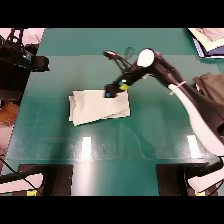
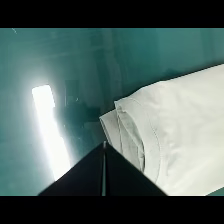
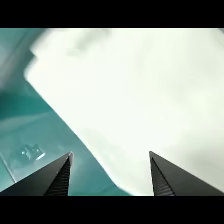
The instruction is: Fold the shirts.
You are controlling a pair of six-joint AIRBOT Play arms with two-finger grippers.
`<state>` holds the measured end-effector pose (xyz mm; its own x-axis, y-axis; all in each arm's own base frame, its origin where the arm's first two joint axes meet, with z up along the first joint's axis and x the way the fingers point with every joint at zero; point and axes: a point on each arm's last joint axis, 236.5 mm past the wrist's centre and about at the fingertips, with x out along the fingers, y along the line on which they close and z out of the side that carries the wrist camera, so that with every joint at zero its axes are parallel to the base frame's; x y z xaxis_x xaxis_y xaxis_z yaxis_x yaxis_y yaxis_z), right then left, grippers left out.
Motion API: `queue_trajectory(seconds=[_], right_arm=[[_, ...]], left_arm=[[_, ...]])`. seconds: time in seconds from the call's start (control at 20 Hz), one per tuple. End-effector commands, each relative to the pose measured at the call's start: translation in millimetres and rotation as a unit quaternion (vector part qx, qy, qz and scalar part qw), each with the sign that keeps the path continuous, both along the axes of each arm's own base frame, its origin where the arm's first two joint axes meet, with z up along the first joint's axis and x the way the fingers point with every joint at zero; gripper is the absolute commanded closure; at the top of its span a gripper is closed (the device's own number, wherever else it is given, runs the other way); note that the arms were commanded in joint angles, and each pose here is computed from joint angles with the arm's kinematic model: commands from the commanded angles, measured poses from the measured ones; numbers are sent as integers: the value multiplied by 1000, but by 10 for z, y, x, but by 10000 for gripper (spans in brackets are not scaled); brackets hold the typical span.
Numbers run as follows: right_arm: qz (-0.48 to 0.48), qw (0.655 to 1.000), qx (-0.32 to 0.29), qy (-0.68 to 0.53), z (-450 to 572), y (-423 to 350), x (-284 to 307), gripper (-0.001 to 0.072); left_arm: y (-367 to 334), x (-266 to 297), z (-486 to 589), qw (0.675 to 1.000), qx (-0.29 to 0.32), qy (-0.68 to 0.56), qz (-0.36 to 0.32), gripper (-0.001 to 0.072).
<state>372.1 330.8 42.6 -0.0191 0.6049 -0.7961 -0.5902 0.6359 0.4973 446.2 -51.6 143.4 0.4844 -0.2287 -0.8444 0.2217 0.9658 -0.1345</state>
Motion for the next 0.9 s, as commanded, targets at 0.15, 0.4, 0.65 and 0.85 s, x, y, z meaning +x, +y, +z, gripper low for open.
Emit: queue_trajectory(seconds=[0.15, 0.4, 0.65, 0.85], right_arm=[[-189, 976, 30, 103, -490, -1101, 78, 142], [-255, 944, 111, 177, -794, -1005, 169, 57], [-204, 949, 134, 202, -988, -346, 124, 58], [-164, 957, 128, 201, -1090, 39, 88, 210]], left_arm=[[-72, 33, 45, 1000, -18, -10, -2, 683], [-140, 67, 87, 999, -33, -19, -4, 683], [-140, 65, 85, 999, -33, -19, -5, 683], [-142, 44, 73, 999, -31, -14, -8, 683]])
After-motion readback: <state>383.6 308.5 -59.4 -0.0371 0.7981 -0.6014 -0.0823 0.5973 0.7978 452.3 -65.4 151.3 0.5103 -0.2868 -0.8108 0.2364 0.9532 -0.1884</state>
